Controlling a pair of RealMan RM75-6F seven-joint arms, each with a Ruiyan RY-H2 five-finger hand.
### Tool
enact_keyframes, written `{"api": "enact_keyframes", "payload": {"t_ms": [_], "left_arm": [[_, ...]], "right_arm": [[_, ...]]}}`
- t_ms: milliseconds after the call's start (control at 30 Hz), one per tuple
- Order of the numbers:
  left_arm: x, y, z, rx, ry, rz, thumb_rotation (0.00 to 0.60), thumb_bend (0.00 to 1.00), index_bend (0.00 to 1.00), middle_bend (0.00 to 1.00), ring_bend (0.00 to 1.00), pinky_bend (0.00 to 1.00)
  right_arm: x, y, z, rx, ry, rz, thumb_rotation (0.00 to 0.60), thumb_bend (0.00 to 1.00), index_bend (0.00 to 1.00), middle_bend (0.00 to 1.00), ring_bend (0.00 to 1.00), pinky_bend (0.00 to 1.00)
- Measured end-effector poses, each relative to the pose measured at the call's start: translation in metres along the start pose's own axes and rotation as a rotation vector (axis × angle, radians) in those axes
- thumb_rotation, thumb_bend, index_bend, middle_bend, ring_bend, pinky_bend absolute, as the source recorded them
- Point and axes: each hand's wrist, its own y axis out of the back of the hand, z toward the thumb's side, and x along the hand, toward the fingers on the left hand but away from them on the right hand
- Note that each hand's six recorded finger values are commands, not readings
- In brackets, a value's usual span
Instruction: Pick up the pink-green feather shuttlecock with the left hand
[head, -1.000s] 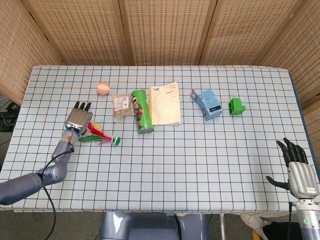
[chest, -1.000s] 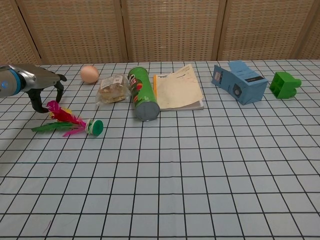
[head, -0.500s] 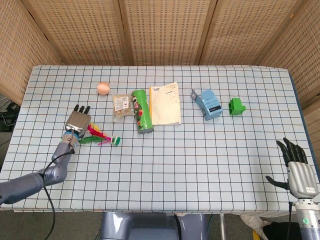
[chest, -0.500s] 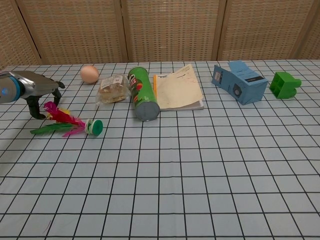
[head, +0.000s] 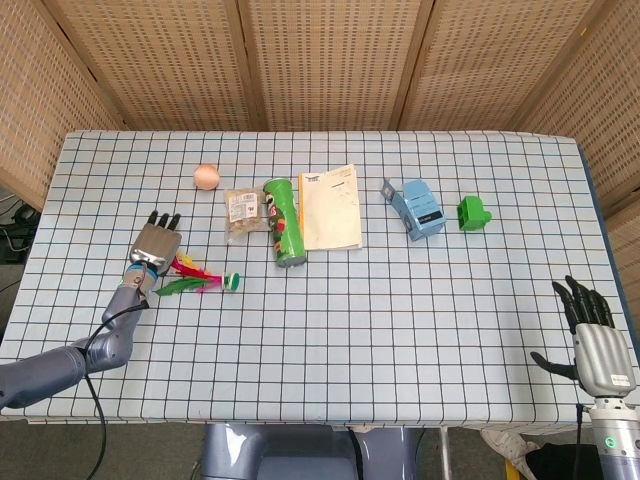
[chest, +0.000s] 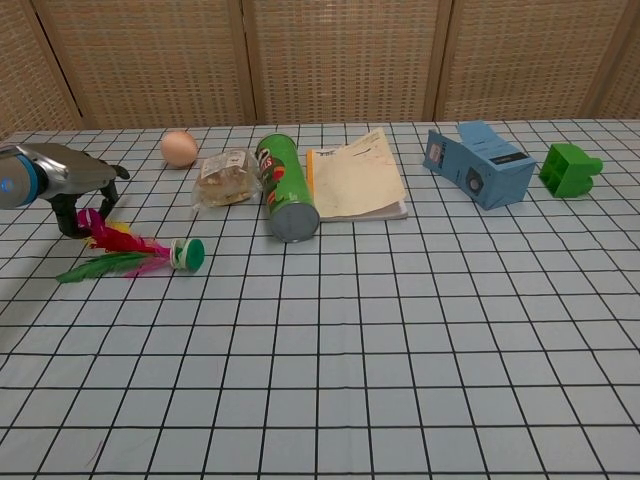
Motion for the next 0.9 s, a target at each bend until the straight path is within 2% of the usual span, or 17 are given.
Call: {"api": "enact_keyframes", "payload": {"t_ms": [233,567,900], "left_arm": [[-0.001,0.000,-0.001,0.006,0.000,-0.004,0.600,0.41,0.59,0.00,0.00,0.00],[-0.008,0.014,-0.003,0.007,-0.006,0.025,0.600,0.43,0.60,0.00,0.00,0.00],[-0.026,0.043,-0.003,0.019,-0.027,0.088,0.600,0.43,0.60,0.00,0.00,0.00]], "right_arm": [[0.000,0.000,-0.001,-0.002,-0.002,0.000,0.600,0.07,0.03,0.00,0.00,0.00],[0.000,0.002,0.001,-0.011,0.004,-0.005,0.600,0.07,0.03,0.00,0.00,0.00],[0.000,0.004,0.001,-0.022,0.009,-0.008,0.600,0.07,0.03,0.00,0.00,0.00]]}}
